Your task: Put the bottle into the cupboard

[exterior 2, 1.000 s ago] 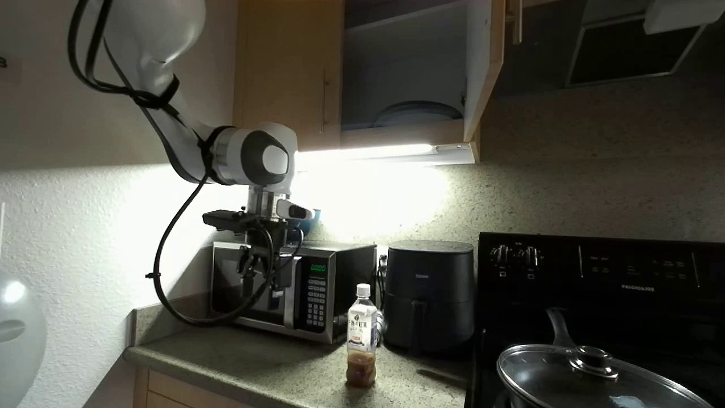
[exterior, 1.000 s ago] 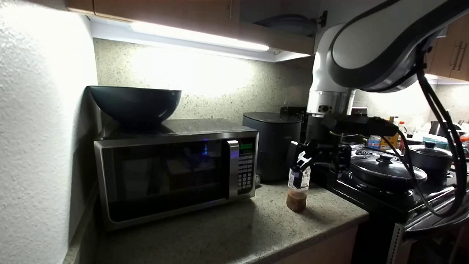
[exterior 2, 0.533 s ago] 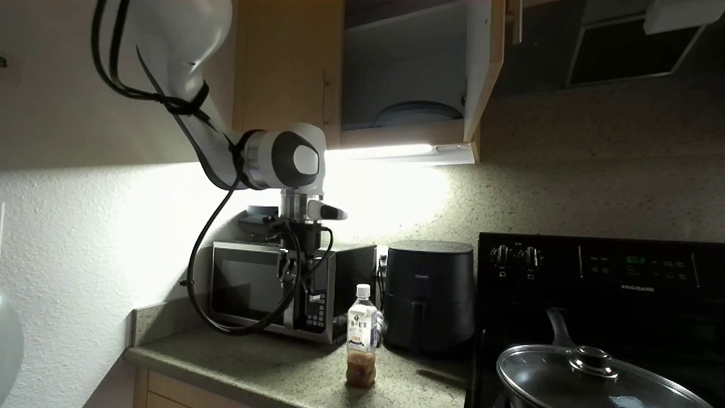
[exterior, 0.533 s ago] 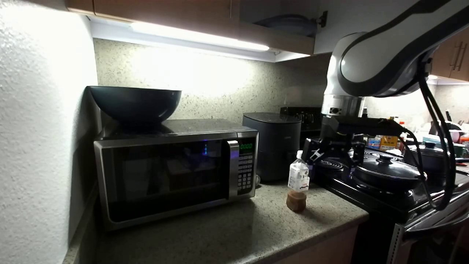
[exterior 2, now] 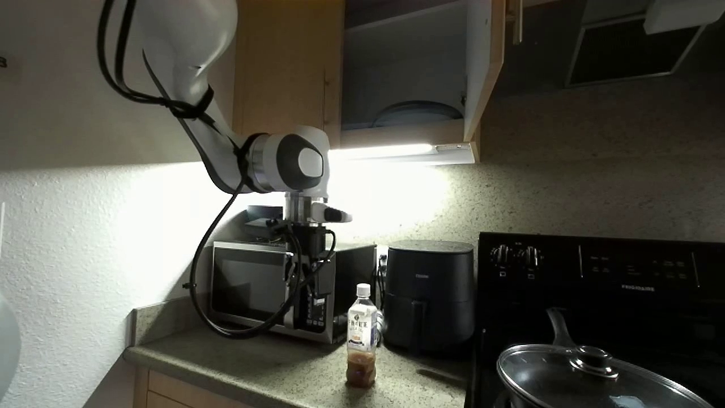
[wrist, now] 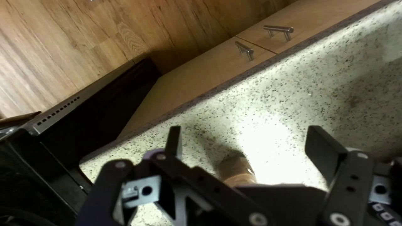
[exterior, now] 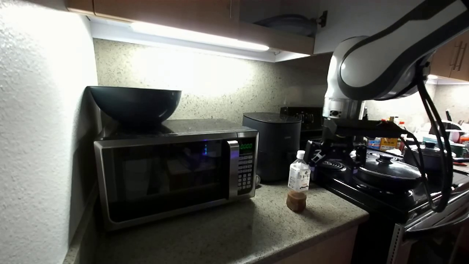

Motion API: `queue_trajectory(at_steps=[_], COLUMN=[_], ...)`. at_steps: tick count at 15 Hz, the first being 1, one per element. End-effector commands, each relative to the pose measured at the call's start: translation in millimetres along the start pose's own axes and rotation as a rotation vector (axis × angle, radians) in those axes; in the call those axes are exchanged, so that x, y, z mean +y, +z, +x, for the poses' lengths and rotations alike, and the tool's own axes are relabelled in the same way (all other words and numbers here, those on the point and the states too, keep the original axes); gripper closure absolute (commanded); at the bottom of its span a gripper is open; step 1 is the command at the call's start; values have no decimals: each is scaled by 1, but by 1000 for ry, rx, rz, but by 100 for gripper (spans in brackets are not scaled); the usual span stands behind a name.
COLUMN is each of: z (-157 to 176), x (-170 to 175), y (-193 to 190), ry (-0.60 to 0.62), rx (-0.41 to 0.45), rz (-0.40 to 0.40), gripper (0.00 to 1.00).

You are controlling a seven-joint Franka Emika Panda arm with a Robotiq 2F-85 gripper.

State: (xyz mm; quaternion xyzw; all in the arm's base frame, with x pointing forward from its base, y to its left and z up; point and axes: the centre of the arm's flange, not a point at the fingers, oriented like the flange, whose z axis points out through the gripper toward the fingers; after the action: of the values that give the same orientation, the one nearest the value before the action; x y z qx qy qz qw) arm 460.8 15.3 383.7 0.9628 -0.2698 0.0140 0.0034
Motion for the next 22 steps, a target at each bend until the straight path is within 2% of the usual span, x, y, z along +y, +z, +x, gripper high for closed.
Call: queue_trajectory(at_steps=[1, 4, 5, 7, 11, 14, 15, 16, 19, 21, 22], z=[31, 47, 36, 43, 43, 51, 52, 48, 50, 56, 61], x=[21, 38, 39, 43, 12, -11, -13, -6, -9, -5, -4], y=[19, 27, 22, 26, 14, 4, -1, 0, -4, -3, -2], ry=[120, 183, 143, 160, 196, 259, 265, 239, 238, 64, 13], rx=[28, 40, 19, 16, 58, 146, 171, 138, 160, 166, 175], rz=[-70, -92, -76, -79, 105, 241, 232, 201, 217, 188, 188], gripper=[0, 0, 0, 0, 0, 0, 0, 0, 0, 0, 0])
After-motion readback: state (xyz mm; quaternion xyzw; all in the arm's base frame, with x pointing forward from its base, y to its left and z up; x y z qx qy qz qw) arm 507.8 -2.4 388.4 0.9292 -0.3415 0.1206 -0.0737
